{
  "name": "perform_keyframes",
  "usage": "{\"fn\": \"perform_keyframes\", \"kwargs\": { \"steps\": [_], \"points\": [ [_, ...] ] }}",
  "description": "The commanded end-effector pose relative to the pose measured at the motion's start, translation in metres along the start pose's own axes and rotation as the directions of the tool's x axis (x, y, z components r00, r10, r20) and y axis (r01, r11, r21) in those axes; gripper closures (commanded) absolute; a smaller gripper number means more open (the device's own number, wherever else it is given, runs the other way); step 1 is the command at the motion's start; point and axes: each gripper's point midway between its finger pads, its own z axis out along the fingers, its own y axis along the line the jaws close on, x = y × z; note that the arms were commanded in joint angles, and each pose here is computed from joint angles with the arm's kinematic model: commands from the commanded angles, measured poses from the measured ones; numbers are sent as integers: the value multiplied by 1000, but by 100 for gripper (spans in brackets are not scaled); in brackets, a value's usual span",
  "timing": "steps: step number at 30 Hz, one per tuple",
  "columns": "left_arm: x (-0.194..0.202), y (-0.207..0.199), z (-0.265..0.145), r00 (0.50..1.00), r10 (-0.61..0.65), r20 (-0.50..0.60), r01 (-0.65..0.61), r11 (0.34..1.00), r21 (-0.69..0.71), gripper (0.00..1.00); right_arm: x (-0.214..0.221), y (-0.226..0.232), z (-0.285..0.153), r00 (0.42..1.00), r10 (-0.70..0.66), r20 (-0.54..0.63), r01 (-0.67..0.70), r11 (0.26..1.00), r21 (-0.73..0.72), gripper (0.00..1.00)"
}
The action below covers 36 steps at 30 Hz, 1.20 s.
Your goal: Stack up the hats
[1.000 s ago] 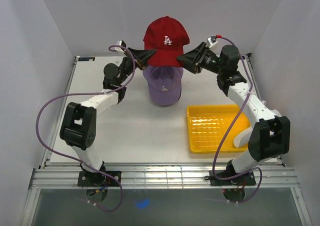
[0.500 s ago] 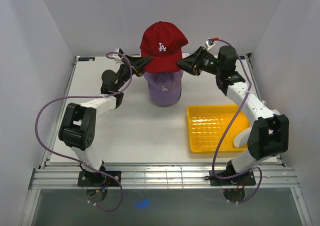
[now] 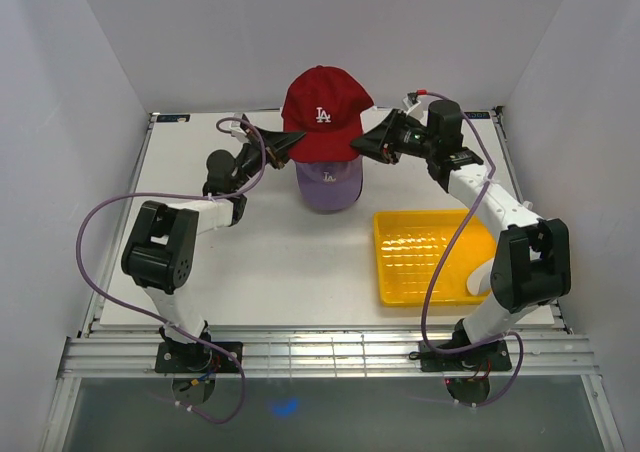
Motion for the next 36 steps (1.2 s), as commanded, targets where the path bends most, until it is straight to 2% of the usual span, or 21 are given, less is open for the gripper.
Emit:
{"fn": "perform_keyframes", "kwargs": {
  "steps": [1, 27, 36],
  "points": [
    [39, -10, -8, 981, 90, -174, -86, 996, 28, 100, 1, -17, 7, 997, -74, 3, 74, 997, 33, 68],
    [57, 46, -38, 966, 73, -247, -108, 985, -133, 100, 4, -46, 1, 998, -67, 3, 67, 991, 114, 68],
    [61, 67, -47, 959, 65, -274, -117, 977, -179, 100, 6, -67, -6, 998, -61, 15, 58, 985, 164, 72]
  ]
}}
